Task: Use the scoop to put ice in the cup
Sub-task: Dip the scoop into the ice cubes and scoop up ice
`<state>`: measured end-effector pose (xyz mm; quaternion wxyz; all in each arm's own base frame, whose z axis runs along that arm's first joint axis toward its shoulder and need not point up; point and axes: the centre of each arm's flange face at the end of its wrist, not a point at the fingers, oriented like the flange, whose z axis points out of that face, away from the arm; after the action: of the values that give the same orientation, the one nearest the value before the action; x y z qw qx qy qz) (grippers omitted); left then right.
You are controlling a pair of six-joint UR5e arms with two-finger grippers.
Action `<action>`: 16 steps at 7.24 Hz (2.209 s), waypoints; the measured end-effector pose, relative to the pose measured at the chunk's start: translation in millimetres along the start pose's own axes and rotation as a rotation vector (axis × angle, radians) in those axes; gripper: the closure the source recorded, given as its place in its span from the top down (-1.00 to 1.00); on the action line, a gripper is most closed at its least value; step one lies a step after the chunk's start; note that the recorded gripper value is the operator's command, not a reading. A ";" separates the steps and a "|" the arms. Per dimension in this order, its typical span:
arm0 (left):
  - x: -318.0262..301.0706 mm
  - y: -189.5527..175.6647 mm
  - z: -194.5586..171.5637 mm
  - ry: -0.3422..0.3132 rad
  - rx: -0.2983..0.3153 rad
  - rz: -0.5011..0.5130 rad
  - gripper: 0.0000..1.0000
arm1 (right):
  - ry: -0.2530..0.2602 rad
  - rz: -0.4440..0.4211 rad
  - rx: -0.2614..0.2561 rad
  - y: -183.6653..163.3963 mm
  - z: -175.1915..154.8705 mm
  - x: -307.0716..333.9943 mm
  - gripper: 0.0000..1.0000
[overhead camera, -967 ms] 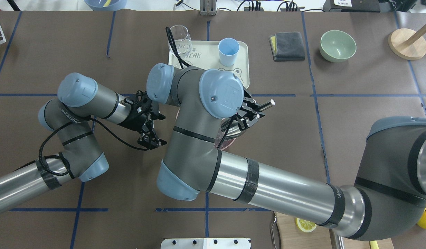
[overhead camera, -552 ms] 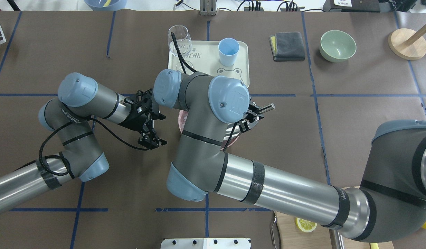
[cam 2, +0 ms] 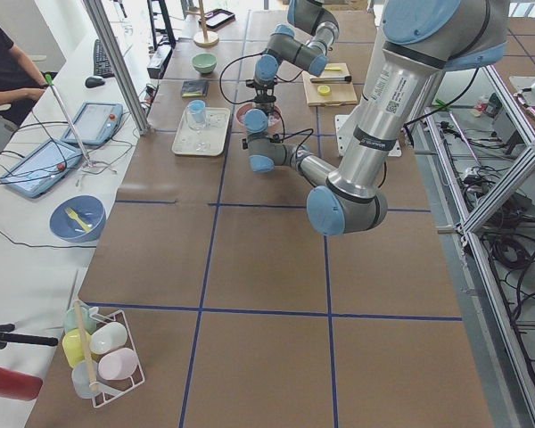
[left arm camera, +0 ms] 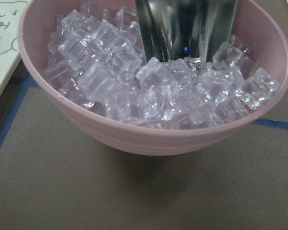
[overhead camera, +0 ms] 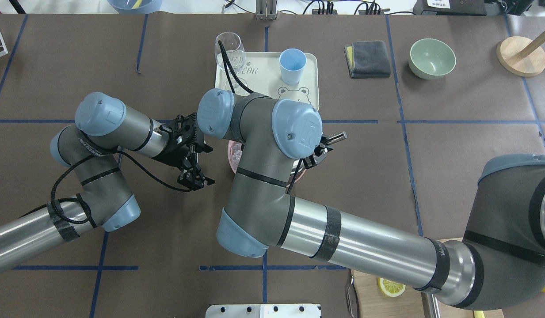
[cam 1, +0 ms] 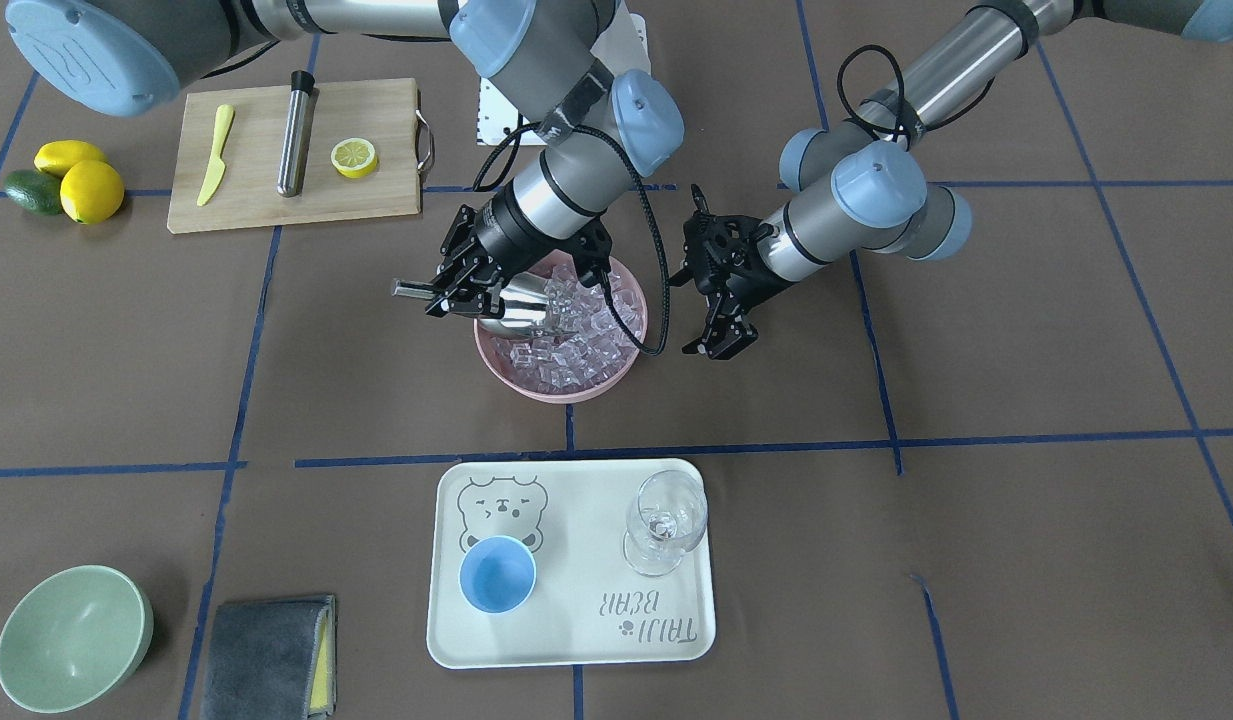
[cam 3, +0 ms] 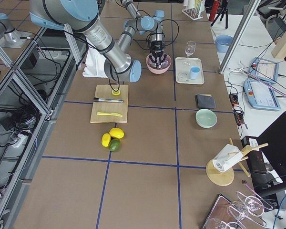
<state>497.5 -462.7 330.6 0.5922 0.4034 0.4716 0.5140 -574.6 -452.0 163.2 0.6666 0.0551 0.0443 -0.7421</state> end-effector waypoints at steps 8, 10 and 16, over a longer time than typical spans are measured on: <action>-0.3 -0.3 0.4 0.000 0.001 0.002 1.00 | 0.069 0.009 0.129 9.8 42.9 -15.4 -1.00; -0.2 -0.7 0.2 0.000 0.002 0.003 1.00 | 0.096 0.013 0.172 14.8 57.0 -19.5 -1.00; -2.5 -6.2 -4.9 -0.007 0.012 0.009 1.00 | 0.079 0.060 0.384 58.6 84.4 -10.9 -1.00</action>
<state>494.1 -466.1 323.9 0.5892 0.4108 0.4706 0.5125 -517.1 -459.4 248.7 0.6635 0.2116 -0.0738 -0.7139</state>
